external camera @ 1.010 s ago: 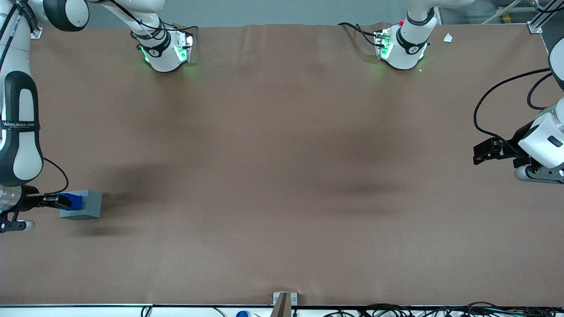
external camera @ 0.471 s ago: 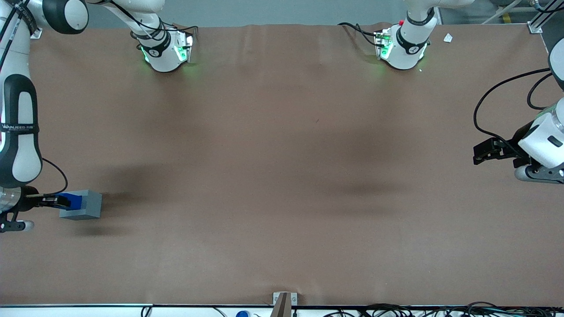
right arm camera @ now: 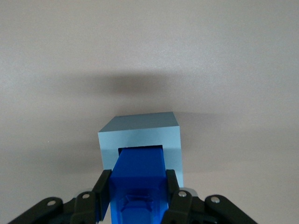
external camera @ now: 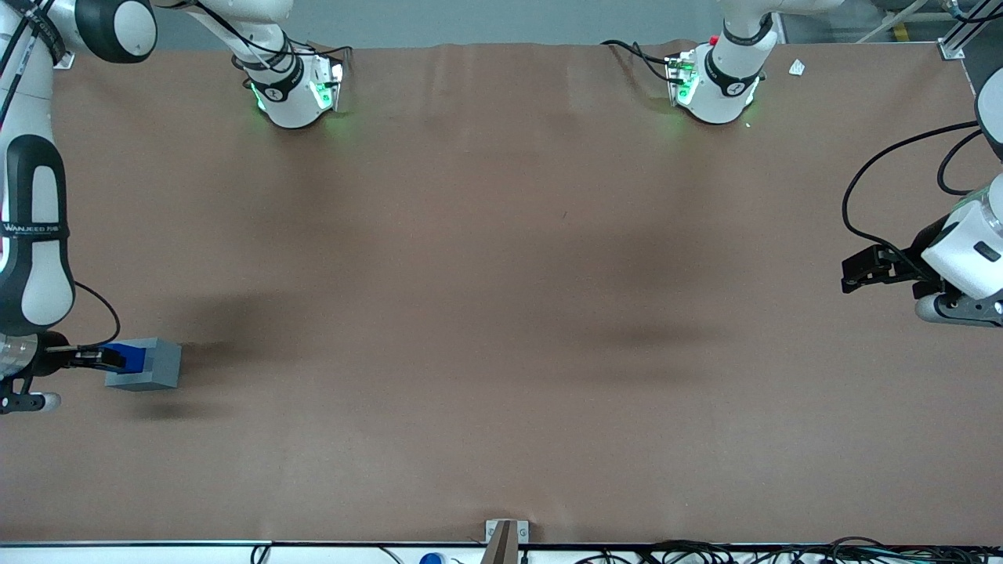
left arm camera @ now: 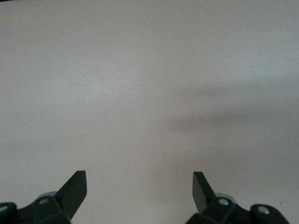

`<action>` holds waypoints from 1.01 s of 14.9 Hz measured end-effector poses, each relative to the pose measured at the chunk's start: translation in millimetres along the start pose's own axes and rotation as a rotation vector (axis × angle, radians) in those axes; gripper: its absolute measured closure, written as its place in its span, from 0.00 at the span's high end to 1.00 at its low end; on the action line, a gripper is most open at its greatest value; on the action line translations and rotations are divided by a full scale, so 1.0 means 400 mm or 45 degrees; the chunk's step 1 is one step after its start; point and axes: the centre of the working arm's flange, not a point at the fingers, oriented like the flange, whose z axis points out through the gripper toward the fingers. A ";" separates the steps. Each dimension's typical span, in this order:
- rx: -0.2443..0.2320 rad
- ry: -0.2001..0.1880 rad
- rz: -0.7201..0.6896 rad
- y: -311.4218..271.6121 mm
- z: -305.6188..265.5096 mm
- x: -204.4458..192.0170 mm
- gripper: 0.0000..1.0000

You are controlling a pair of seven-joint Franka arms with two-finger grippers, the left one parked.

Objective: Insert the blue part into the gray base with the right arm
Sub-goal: 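Lower the blue block into the gray base's opening, then open the right gripper and raise it away from the base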

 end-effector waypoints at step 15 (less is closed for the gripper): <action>0.035 0.089 0.041 -0.084 -0.453 -0.098 1.00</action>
